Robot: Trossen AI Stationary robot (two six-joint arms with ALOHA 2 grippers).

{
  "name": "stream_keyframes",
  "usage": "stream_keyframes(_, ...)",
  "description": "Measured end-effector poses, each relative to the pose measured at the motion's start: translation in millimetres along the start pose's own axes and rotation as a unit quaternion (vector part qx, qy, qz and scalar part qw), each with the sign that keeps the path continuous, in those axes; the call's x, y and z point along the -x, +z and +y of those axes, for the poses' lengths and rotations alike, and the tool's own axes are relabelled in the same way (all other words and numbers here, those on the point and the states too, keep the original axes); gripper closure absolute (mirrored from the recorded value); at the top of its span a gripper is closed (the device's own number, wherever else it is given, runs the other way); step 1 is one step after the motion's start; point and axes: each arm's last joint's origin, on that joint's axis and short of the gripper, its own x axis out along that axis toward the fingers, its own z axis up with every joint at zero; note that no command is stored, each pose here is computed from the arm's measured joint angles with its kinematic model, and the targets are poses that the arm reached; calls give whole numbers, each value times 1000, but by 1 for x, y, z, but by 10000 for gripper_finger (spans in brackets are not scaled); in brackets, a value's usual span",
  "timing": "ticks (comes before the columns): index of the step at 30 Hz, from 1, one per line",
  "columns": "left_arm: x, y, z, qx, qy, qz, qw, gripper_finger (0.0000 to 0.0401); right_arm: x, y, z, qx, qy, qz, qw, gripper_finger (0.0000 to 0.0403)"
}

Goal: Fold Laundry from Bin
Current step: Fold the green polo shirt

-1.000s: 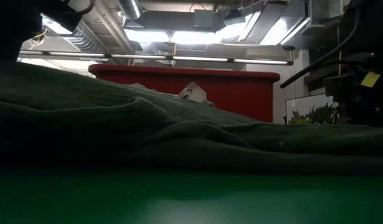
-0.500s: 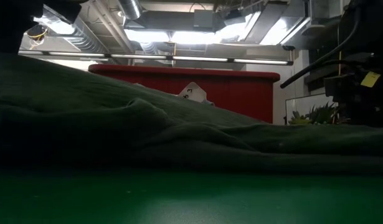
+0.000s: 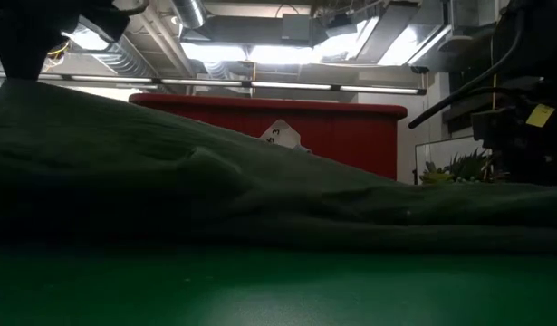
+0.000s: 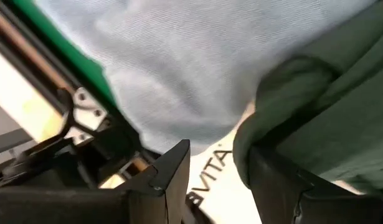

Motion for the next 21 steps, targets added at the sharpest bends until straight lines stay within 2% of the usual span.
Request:
stream_keyframes(12, 3, 5, -6, 11, -49, -42, 998, 253, 0, 0, 0, 1, 0, 0, 1000, 207)
stream_keyframes(21, 16, 7, 14, 33, -72, -97, 992, 253, 0, 0, 0, 1, 0, 0, 1000, 207)
